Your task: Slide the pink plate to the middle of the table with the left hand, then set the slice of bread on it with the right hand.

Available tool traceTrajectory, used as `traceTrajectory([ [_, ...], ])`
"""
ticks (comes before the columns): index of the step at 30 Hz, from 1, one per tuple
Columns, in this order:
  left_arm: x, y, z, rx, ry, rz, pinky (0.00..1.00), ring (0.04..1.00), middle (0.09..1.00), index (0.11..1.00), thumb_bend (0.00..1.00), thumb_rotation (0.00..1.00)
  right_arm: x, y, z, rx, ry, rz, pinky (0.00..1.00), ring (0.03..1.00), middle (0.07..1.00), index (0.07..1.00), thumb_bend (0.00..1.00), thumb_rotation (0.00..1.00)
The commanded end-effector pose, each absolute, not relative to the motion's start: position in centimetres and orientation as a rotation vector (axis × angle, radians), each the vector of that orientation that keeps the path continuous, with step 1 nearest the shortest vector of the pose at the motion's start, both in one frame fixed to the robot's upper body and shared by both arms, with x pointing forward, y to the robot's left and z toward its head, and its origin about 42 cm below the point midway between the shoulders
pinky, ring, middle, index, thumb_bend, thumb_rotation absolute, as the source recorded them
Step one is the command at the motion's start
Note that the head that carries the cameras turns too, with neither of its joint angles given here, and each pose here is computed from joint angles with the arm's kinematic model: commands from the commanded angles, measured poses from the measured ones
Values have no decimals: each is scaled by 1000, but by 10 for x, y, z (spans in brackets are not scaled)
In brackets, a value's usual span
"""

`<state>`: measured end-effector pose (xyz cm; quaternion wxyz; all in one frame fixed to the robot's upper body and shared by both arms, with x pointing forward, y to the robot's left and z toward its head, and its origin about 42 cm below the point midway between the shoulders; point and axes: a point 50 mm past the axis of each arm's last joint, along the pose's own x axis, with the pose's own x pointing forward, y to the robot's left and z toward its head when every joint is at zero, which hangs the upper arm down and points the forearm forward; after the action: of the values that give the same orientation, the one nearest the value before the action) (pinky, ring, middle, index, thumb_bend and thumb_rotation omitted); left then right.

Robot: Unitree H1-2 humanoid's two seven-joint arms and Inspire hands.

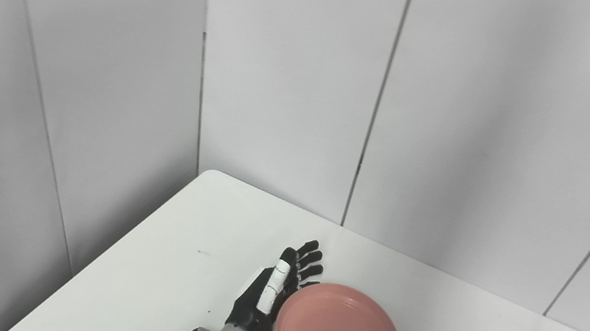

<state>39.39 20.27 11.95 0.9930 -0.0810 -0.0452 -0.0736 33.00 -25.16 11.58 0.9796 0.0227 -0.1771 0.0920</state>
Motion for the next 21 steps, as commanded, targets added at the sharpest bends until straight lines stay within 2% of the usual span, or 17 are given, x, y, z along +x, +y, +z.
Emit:
traceTrajectory([
  [1, 387, 190, 117, -178, -66, -185, 866, 920, 948, 909, 900, 1000, 305, -245, 82, 79, -237, 153, 998, 965, 964, 969, 690, 912],
  [6, 379, 177, 112, -178, -61, -226, 859, 919, 961, 916, 878, 1000, 303, -240, 88, 67, -246, 149, 985, 950, 957, 959, 729, 870],
  [10, 372, 170, 111, -217, -61, -242, 848, 932, 968, 928, 852, 1000, 301, -236, 93, 65, -250, 149, 988, 953, 961, 960, 697, 867],
  [13, 366, 166, 111, -234, -58, -256, 900, 956, 985, 942, 839, 1000, 300, -232, 95, 83, -251, 144, 981, 945, 952, 955, 699, 826],
  [21, 354, 160, 113, -262, -60, -276, 956, 966, 991, 941, 859, 984, 298, -219, 106, 92, -260, 136, 974, 943, 947, 939, 687, 806],
])
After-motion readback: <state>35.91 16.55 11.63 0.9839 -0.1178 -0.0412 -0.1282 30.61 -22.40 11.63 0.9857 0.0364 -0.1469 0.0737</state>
